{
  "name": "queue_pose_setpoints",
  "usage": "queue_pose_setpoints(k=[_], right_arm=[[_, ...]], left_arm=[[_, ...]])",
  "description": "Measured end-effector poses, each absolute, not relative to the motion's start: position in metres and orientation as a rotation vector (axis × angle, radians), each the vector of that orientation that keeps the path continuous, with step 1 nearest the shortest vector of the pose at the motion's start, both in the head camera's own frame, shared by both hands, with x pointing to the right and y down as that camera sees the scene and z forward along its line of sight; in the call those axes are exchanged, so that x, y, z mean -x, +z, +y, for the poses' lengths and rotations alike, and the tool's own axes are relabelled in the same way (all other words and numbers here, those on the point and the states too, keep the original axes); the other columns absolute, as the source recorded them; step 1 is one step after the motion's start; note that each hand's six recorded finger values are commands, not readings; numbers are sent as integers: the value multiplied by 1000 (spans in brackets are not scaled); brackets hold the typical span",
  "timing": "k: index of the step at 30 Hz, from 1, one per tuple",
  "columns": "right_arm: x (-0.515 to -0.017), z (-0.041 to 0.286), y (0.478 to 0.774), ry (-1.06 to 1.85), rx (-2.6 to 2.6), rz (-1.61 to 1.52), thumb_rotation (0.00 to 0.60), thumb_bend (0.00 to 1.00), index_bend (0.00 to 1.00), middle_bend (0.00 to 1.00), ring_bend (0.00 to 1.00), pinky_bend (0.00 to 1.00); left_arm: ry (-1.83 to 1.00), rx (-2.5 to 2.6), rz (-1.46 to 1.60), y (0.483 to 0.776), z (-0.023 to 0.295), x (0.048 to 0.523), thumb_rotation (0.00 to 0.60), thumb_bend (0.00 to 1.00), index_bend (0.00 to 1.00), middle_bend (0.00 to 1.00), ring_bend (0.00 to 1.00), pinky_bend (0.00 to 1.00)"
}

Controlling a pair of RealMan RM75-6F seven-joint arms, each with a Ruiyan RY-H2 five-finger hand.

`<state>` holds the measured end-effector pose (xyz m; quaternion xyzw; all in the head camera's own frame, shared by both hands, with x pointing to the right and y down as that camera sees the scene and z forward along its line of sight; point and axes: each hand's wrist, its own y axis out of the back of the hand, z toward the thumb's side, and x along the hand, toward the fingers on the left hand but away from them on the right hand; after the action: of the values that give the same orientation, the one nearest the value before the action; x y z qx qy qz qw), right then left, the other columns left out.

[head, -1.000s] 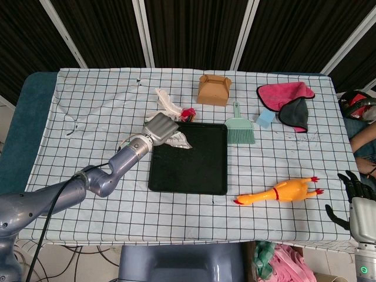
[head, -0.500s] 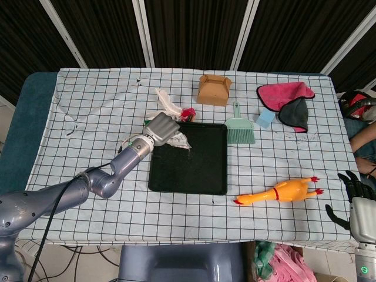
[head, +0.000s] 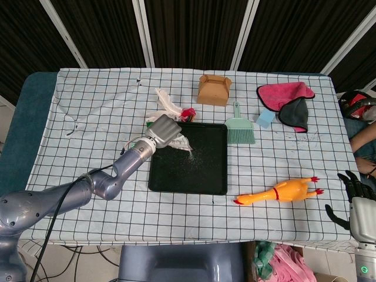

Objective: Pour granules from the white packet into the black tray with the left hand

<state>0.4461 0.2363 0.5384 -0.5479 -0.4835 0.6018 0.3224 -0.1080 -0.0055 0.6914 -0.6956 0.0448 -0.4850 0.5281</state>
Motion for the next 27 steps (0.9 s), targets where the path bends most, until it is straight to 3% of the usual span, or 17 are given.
queue_pose_setpoints(k=[14, 27], right_arm=[[-446, 237, 538, 1582, 1437, -1268, 600, 232, 164, 78, 171, 168], [-446, 237, 538, 1586, 1434, -1265, 600, 232, 165, 78, 171, 168]], left_arm=[[-1174, 1787, 232, 690, -8, 112, 600, 609, 612, 595, 522, 637], [-1150, 2266, 692, 686, -9, 126, 600, 608, 607, 589, 517, 624]])
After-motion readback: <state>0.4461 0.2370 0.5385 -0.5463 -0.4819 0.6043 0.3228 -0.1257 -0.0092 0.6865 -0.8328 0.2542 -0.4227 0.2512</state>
